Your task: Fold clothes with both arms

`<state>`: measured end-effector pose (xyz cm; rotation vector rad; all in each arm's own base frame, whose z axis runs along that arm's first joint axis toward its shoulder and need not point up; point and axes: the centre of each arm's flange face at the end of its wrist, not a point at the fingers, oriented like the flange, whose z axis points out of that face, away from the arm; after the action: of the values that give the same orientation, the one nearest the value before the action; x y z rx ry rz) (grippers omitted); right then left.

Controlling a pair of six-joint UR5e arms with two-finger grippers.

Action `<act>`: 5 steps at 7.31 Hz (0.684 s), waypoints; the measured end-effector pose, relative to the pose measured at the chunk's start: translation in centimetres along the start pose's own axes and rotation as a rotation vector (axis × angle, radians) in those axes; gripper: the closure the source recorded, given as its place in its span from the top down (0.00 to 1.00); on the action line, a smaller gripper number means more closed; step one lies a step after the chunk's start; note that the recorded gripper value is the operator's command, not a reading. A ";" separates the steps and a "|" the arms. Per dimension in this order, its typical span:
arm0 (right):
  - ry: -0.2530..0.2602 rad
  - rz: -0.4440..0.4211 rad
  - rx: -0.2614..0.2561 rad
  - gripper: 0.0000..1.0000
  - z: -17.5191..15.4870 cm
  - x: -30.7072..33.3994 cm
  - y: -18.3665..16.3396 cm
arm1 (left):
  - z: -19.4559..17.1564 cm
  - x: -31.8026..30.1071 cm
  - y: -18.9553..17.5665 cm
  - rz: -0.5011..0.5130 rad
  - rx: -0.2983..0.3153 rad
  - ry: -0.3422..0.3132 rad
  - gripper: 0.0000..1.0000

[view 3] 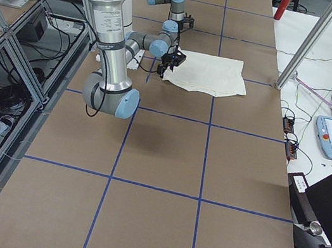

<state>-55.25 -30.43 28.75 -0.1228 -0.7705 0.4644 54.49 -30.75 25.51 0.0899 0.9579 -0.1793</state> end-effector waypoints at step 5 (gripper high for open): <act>-0.006 0.004 0.006 1.00 1.6 0.4 -0.2 | -0.1 0.0 -0.2 -0.002 0.002 0.001 0.00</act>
<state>-56.09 -30.56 30.20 -0.1176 -0.7754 0.4708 54.38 -30.89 25.47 0.0912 0.9588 -0.1822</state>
